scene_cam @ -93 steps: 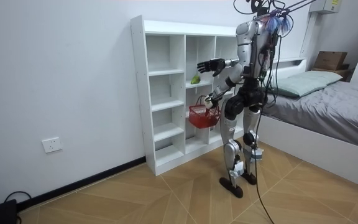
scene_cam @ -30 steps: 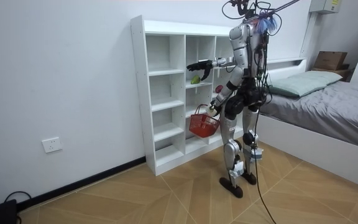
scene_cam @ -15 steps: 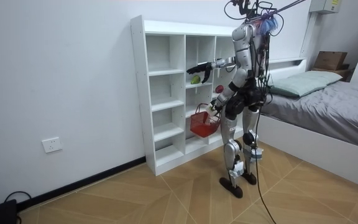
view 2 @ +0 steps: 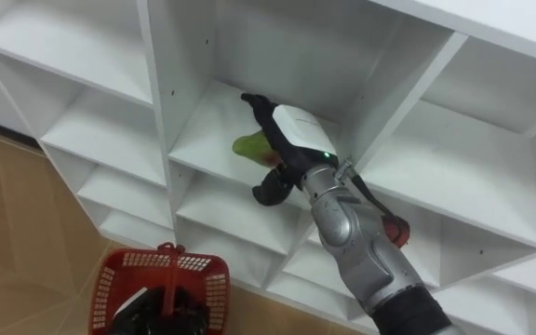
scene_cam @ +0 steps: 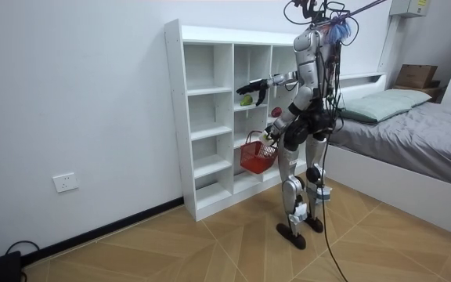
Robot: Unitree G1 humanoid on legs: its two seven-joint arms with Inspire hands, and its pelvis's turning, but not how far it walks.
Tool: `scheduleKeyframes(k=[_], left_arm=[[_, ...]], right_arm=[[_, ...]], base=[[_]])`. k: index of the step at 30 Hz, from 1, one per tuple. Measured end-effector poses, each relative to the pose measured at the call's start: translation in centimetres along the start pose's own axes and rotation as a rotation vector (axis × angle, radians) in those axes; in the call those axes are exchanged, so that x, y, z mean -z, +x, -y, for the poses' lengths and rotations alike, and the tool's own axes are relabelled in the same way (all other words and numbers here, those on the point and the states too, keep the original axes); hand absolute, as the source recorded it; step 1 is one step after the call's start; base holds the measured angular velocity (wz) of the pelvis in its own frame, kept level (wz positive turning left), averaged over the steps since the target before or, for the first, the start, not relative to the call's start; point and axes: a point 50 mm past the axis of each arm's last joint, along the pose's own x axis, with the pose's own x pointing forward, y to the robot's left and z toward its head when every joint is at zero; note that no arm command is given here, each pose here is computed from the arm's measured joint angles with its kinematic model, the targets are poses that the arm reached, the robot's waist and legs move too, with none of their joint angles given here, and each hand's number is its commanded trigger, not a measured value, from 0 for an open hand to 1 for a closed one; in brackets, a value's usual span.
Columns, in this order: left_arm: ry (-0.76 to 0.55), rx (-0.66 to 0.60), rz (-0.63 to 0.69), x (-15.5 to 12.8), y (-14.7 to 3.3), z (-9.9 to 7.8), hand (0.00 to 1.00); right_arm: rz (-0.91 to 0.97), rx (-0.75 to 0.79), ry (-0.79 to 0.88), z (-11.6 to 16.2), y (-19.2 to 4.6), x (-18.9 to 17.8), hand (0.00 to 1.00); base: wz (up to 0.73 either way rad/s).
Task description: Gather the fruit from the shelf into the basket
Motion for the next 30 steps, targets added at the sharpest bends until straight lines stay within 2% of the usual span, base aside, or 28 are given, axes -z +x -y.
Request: scheduleKeyframes(k=[11, 30], left_arm=[[-0.002, -0.003, -0.006, 0.0, 0.0, 0.0, 1.0], [-0.01, -0.006, -0.013, 0.4, -0.2, 0.1, 1.0]], right_arm=[[-0.037, -0.015, -0.015, -0.4, -0.1, 0.7, 0.0], [-0.052, 0.025, -0.041, 0.7, -0.2, 1.6, 0.0]], base=[[0.0], [0.07]])
